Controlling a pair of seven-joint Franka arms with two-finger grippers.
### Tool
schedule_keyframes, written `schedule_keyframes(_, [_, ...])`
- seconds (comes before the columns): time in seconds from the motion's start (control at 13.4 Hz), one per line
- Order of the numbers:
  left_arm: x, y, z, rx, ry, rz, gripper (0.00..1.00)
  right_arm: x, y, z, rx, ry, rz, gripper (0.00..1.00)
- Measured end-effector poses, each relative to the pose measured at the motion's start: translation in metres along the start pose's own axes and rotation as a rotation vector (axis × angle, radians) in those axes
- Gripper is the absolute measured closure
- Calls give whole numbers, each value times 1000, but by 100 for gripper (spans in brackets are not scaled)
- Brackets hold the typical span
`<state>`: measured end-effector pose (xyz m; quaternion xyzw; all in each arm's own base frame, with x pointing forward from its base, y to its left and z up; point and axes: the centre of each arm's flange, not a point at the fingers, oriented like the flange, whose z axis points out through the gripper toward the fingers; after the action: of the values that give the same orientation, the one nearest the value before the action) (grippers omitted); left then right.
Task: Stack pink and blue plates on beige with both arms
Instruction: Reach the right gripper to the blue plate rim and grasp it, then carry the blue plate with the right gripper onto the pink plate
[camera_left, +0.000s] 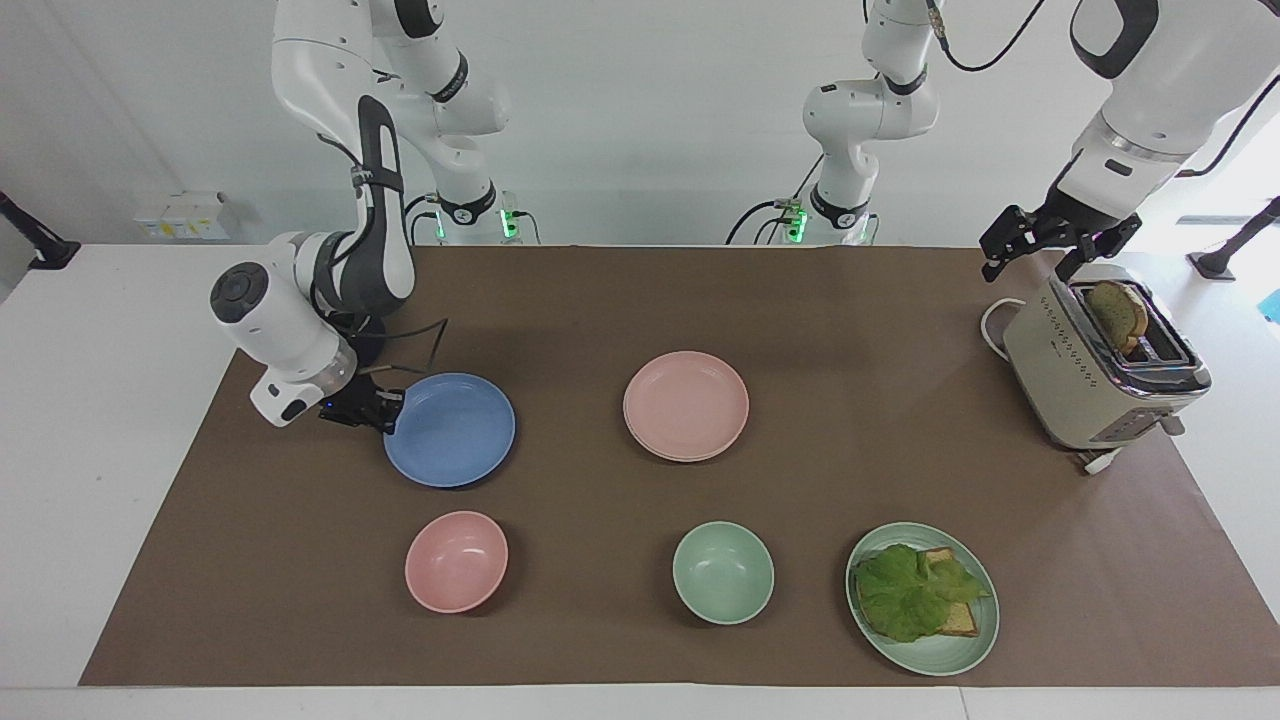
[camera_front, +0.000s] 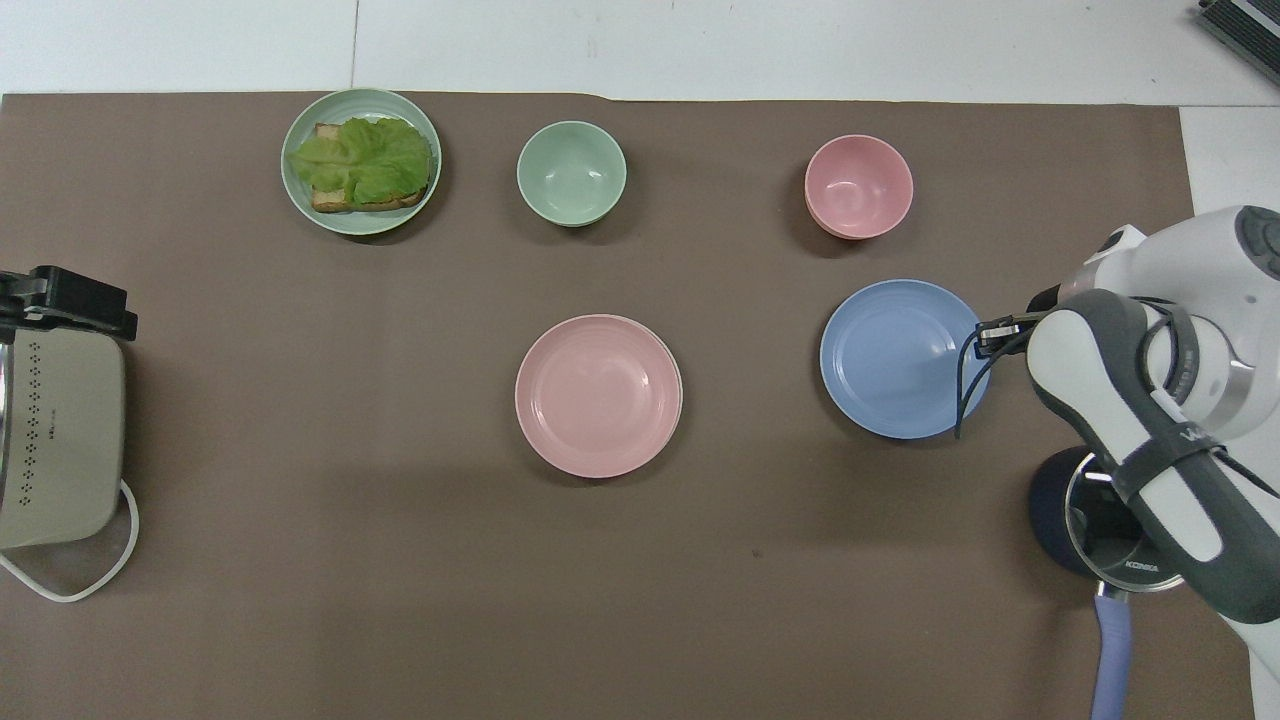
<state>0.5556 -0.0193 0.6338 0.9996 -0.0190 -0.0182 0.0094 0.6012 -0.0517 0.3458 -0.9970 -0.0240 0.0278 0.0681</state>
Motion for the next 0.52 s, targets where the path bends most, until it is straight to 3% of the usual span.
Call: schedule_keyframes(0.52, [0, 0, 0, 0, 0, 0, 0, -36, -23, -97, 29, -6, -62, 95])
